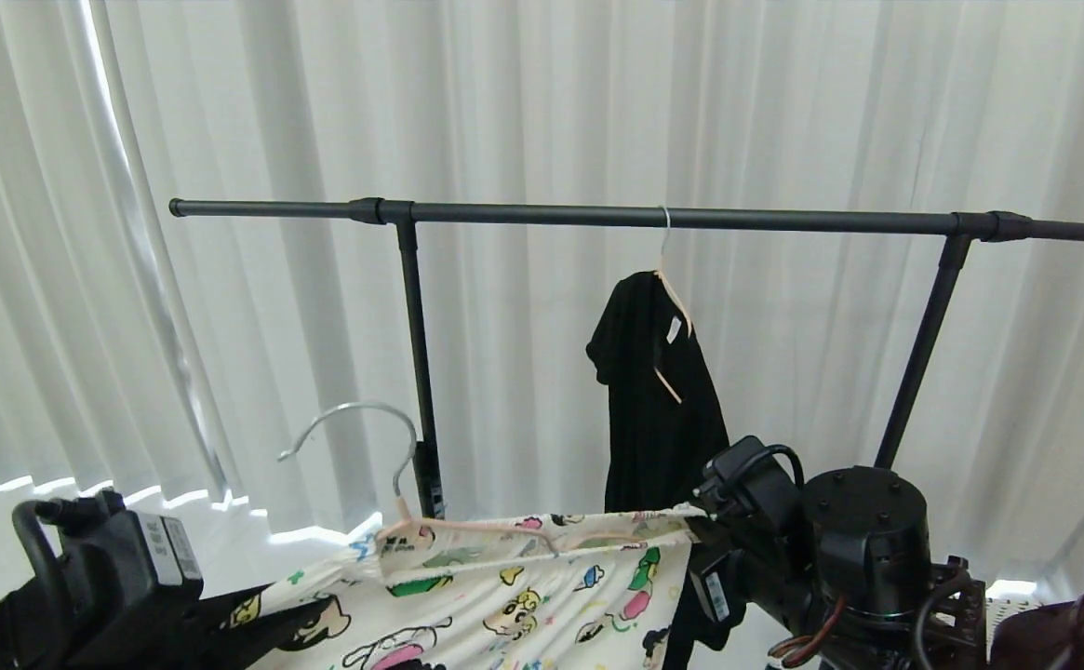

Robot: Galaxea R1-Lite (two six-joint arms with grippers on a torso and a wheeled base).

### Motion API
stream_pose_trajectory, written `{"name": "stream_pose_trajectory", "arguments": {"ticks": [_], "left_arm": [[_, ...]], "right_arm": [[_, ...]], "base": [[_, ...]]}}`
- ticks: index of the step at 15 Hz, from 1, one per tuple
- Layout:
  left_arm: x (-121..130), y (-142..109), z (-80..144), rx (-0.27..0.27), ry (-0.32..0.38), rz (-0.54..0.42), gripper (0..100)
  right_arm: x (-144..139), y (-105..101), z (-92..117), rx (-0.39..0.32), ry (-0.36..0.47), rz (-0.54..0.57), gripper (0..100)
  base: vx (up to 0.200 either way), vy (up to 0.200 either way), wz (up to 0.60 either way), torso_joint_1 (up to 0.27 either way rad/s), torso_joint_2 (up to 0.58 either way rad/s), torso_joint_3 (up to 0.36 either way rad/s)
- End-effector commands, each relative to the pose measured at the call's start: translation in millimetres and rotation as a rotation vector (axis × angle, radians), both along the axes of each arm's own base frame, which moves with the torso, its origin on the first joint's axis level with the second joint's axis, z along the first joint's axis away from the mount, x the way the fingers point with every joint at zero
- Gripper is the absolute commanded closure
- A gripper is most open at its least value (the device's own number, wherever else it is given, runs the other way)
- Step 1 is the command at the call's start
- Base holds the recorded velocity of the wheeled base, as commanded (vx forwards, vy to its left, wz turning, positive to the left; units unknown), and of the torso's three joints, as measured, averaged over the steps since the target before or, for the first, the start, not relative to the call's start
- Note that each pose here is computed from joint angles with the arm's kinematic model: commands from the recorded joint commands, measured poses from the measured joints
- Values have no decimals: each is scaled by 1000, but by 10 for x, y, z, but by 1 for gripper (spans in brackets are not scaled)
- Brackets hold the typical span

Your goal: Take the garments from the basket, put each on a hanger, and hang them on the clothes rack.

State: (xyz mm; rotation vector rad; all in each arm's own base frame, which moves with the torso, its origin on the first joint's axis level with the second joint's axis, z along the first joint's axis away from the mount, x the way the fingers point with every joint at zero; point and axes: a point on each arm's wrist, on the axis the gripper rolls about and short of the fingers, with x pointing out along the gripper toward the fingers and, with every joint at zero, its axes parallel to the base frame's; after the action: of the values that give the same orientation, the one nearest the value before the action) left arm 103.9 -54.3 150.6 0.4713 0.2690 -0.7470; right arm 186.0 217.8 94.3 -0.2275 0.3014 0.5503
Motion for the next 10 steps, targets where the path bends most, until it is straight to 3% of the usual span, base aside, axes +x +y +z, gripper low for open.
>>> {"name": "stream_pose_trajectory", "arguments": {"ticks": [1,3,4,5,8,10], "left_arm": [[-86,61,-151,70,2,4,100],[-3,38,-211,151,24,57,100],[79,4,-179,154,32,75,100],[139,-21,-138,145,33,83,100],[181,-47,-71,103,35,95,100],[157,-91,-26,63,35,75,100]], "right_arm": [[-32,-32,122,28,-24,23,100],[-77,-60,185,-9,-29,42,100],[-167,-93,235,-41,-5,63,100],[-235,-120,283,-57,15,83,0],[-328,-145,404,-20,20,169,0],[-380,-131,539,26,-1,302,0]], "base": [[0,0,0,0,0,0],[0,0,0,0,0,0],[0,0,0,0,0,0],[0,0,0,0,0,0],[0,0,0,0,0,0],[0,0,0,0,0,0]]}}
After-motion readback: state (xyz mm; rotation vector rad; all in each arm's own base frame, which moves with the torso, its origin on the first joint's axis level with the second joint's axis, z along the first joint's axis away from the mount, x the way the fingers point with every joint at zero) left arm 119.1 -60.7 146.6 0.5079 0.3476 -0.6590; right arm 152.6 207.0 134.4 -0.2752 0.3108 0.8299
